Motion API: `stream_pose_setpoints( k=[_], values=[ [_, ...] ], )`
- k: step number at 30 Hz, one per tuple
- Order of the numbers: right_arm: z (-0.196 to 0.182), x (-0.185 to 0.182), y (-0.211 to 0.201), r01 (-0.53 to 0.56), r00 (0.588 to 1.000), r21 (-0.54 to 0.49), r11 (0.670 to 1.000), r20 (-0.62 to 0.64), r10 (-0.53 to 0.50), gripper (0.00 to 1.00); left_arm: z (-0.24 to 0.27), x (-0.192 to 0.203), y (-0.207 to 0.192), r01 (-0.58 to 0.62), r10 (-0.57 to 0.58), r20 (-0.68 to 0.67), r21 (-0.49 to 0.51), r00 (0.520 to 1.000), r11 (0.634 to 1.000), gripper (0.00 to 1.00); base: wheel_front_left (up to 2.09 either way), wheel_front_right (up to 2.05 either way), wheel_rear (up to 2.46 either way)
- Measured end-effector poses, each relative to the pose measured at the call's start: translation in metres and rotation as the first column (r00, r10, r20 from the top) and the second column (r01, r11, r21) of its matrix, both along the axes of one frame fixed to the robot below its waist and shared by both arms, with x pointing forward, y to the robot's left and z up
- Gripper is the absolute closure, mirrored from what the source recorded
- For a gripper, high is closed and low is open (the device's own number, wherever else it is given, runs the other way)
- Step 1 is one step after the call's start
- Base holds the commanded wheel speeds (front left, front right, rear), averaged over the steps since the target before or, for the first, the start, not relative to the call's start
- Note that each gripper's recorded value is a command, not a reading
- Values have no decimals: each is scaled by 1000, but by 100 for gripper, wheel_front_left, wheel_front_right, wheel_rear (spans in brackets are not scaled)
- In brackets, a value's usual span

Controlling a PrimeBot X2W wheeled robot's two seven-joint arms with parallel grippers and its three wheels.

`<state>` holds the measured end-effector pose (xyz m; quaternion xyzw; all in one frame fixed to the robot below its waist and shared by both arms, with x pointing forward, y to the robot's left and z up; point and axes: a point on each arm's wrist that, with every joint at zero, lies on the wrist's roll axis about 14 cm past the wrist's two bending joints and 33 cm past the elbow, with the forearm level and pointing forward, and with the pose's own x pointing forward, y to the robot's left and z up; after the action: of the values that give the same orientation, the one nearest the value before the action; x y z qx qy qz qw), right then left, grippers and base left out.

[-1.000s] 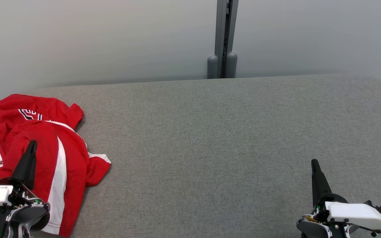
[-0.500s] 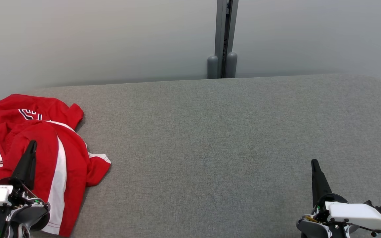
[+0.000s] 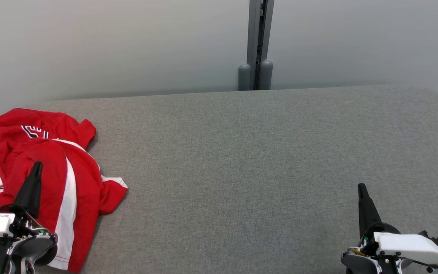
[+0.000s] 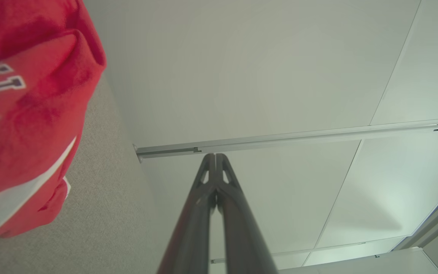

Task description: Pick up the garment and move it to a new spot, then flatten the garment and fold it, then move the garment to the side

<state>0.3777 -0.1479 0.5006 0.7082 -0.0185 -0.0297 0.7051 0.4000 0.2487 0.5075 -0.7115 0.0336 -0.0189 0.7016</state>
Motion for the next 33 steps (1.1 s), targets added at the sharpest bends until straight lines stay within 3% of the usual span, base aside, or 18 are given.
stream_pose_setpoints(
  k=[33],
  values=[
    [0,0,0,0,1000,0,1000,0,0,100,0,0,0,0,0,0,0,1000,1000,100,0,0,0]
  ],
)
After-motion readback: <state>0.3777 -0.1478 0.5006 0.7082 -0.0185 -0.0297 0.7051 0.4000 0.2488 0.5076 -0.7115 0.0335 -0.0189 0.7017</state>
